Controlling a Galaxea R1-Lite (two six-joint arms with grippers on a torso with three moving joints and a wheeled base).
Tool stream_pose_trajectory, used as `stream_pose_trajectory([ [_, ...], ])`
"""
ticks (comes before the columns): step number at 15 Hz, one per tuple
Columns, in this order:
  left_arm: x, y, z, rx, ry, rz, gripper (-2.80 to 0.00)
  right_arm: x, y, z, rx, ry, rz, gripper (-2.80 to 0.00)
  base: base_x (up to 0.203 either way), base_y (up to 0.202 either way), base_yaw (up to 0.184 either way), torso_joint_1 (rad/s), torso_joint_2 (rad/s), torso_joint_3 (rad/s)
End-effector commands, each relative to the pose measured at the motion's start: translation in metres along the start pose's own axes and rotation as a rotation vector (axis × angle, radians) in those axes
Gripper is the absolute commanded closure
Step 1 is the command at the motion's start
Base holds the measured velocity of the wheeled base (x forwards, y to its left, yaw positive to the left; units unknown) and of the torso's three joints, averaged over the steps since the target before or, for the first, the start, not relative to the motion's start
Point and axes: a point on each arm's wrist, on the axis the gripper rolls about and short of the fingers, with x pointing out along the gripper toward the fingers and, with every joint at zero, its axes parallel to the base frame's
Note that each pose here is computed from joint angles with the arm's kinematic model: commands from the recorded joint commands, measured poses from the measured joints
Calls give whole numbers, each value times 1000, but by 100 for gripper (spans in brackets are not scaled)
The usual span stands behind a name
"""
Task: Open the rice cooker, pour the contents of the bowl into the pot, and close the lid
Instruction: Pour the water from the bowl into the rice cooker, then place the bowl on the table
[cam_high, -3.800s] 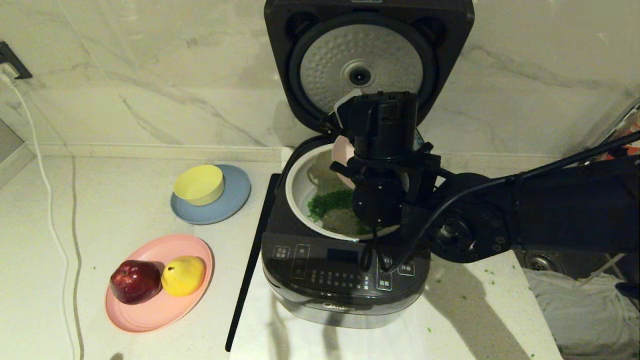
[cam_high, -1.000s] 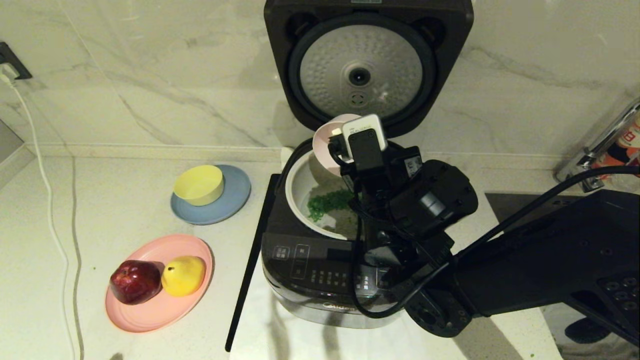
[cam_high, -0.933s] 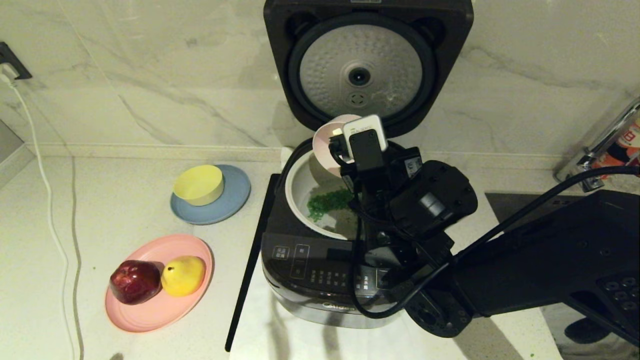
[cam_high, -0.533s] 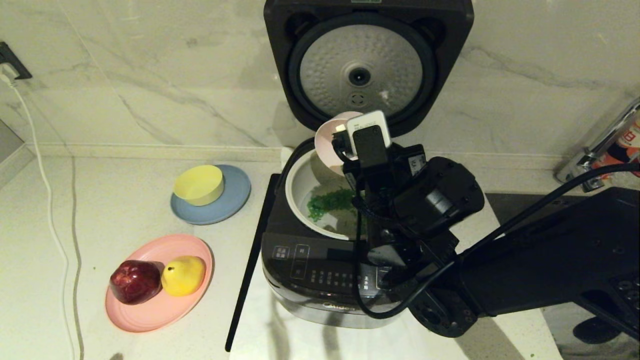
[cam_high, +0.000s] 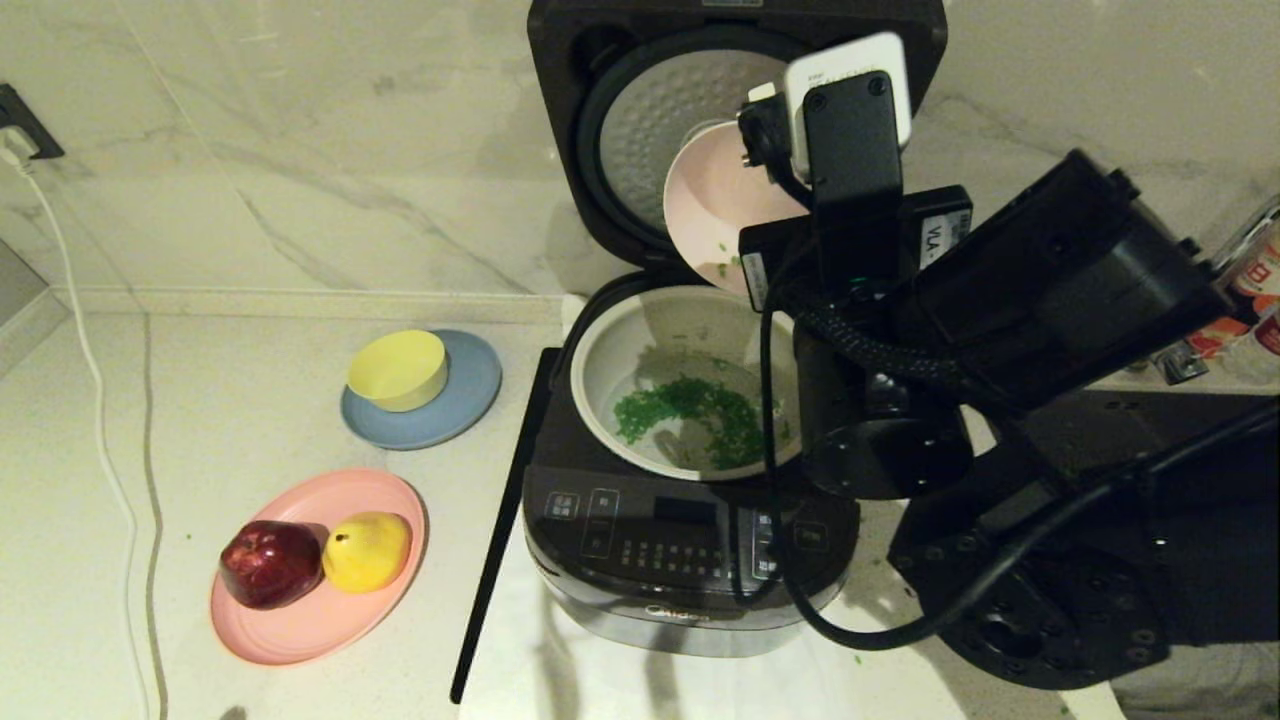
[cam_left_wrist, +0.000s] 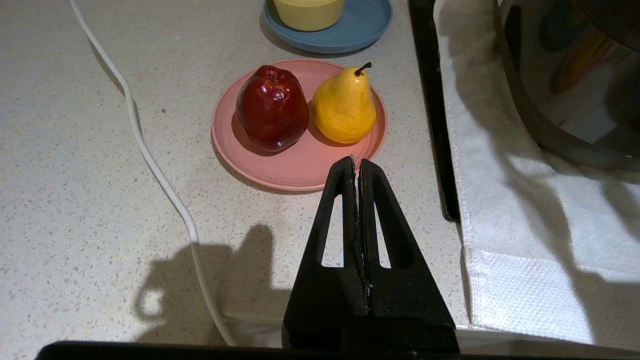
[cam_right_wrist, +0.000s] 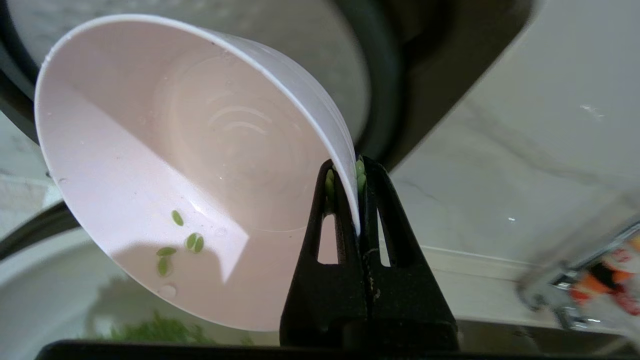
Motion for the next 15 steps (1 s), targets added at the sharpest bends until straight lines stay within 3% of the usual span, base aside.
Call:
stream_pose_trajectory([
  [1, 1, 0, -2, 0, 6, 0, 0, -5, -32, 29, 4, 11, -7, 0, 0, 0, 0, 0, 0, 0],
  [7, 1, 0, -2, 0, 6, 0, 0, -20, -81, 26, -210, 134, 49, 0, 0, 0, 0, 0, 0, 0],
  [10, 1, 0, -2, 0, 6, 0, 0, -8, -114, 10, -323, 218, -12, 0, 0, 0, 0, 0, 0, 0],
  [13, 1, 0, -2, 0, 6, 0, 0, 2, -141, -22, -383, 306, -57, 0, 0, 0, 0, 0, 0, 0],
  [15, 1, 0, -2, 0, 6, 0, 0, 6, -148, -39, -340, 353, -43, 0, 0, 0, 0, 0, 0, 0],
])
